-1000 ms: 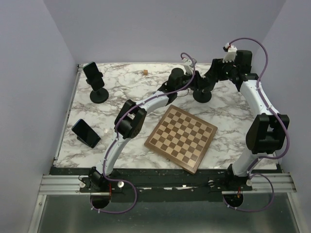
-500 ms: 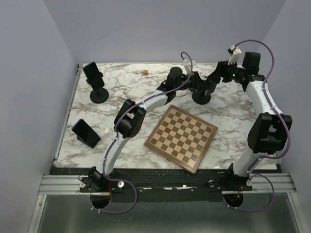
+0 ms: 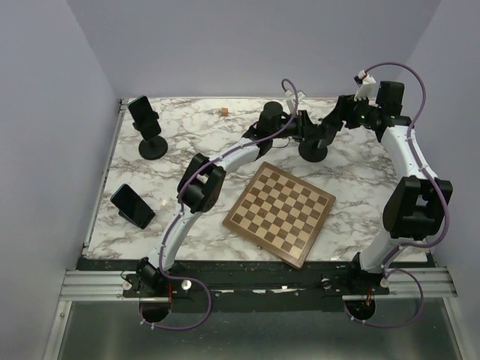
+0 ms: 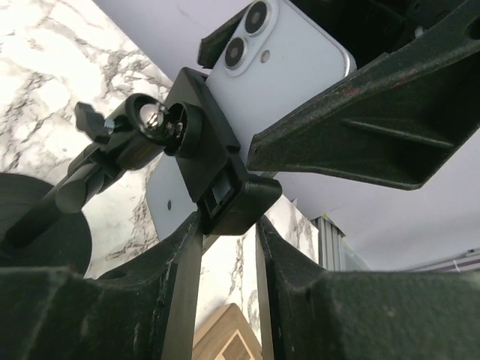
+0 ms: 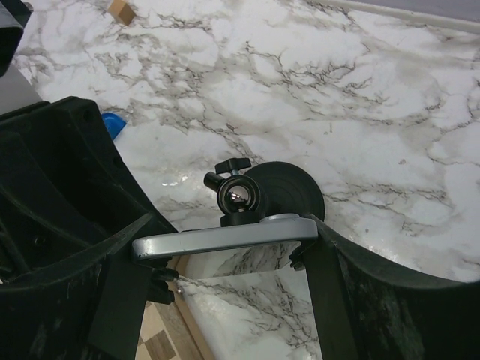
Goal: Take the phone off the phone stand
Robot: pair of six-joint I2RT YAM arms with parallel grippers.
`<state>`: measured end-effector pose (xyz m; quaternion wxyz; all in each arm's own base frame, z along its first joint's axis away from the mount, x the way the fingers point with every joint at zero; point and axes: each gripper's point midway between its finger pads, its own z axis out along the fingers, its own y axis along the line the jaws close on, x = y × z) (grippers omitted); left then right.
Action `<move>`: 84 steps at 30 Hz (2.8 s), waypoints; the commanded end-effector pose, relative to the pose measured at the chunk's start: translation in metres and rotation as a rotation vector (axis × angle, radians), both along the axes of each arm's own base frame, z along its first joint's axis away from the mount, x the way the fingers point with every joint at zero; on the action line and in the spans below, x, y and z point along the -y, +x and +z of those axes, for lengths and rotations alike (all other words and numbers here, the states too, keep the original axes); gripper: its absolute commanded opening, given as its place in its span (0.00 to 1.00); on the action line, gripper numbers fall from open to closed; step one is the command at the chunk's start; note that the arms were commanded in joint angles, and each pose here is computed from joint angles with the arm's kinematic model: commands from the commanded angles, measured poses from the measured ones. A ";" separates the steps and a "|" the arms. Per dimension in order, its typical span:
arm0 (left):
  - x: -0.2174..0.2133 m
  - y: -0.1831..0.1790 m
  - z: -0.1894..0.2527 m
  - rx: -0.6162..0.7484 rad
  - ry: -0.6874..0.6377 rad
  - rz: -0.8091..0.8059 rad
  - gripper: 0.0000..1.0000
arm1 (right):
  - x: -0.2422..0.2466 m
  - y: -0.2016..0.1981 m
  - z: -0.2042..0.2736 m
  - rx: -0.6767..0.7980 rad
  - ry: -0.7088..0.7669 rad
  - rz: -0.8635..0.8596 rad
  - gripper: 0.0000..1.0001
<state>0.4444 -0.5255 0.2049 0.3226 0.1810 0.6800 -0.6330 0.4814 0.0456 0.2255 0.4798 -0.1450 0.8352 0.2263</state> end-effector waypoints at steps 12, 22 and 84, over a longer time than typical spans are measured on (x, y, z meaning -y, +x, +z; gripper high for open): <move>-0.045 -0.003 0.042 0.288 0.128 0.244 0.80 | 0.012 -0.008 -0.016 -0.190 -0.058 -0.304 0.01; -0.022 0.007 0.042 0.364 0.103 0.240 0.63 | 0.000 -0.012 -0.013 -0.217 -0.019 -0.275 0.01; -0.035 0.008 -0.037 0.038 0.210 0.093 0.00 | 0.005 0.001 -0.002 -0.055 -0.098 -0.093 0.01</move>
